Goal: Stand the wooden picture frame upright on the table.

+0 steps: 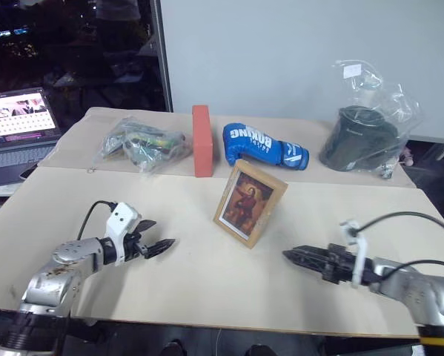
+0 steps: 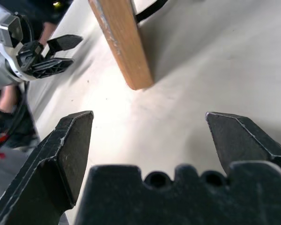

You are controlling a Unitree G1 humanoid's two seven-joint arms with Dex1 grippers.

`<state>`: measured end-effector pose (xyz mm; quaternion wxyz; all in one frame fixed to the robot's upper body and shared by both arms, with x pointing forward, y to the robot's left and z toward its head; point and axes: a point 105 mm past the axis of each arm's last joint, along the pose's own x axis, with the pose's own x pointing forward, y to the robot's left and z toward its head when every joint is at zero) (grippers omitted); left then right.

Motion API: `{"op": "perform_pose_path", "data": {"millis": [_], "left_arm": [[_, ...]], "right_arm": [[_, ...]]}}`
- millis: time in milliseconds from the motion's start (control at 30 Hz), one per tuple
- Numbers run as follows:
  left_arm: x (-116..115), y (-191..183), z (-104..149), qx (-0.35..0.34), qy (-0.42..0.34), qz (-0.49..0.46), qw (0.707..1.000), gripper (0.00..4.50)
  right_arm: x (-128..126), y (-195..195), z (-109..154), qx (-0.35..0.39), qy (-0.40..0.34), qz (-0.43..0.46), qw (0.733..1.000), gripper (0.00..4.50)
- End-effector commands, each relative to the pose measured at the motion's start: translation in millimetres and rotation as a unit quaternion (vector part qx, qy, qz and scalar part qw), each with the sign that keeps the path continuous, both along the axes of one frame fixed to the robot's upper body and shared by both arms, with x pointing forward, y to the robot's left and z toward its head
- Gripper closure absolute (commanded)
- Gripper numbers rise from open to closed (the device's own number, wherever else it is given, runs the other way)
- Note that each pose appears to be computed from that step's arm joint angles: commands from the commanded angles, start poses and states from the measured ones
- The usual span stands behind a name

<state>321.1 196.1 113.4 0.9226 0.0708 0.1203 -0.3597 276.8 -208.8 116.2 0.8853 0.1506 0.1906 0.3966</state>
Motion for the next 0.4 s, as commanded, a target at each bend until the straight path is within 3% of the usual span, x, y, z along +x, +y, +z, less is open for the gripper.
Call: {"op": "perform_pose_path", "data": {"millis": [33,67,133,200,400], "left_arm": [[15,11,10,0.049,-0.052,0.031,0.997,0.00],[19,11,10,0.068,-0.067,0.036,0.995,0.00],[24,9,11,0.073,-0.080,0.046,0.993,0.00],[28,4,16,0.055,-0.095,0.056,0.992,0.00],[23,-17,11,0.035,-0.079,0.020,0.996,0.00]], "right_arm": [[14,-21,31,-0.090,-0.152,-0.056,0.983,0.03],[16,-26,32,-0.148,-0.194,-0.064,0.968,0.03],[16,-26,33,-0.197,-0.240,-0.070,0.948,0.03],[18,-25,41,-0.193,-0.267,-0.094,0.940,0.03],[20,-33,30,-0.195,-0.252,-0.113,0.941,0.03]]}}
